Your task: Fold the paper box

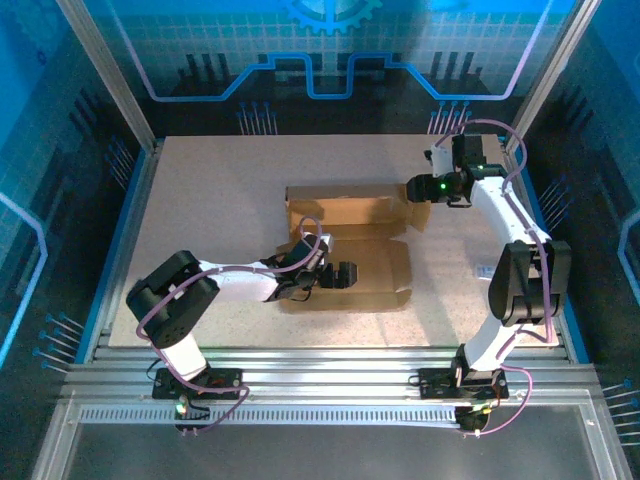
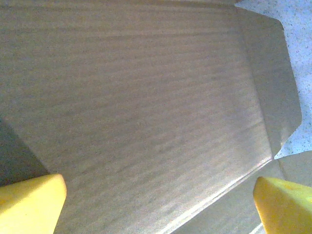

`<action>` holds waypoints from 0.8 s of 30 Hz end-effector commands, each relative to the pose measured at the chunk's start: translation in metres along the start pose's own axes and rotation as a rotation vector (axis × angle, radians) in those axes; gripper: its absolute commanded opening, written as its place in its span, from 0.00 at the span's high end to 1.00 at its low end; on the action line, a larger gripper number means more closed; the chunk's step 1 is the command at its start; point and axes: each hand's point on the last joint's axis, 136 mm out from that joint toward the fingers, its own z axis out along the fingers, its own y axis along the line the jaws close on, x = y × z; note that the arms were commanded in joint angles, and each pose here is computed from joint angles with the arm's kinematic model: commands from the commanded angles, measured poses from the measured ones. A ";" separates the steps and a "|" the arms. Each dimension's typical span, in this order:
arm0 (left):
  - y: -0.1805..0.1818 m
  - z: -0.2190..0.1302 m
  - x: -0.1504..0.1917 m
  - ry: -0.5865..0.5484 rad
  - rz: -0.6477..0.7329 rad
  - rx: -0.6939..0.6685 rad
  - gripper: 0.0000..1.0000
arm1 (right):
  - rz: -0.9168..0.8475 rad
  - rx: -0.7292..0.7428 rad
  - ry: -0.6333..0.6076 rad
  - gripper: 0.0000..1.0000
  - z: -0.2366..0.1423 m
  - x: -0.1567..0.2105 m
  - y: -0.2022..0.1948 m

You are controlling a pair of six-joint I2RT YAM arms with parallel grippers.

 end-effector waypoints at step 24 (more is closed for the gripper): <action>-0.002 0.008 0.012 0.045 -0.014 0.005 0.01 | -0.115 0.026 0.112 0.99 -0.008 0.044 0.038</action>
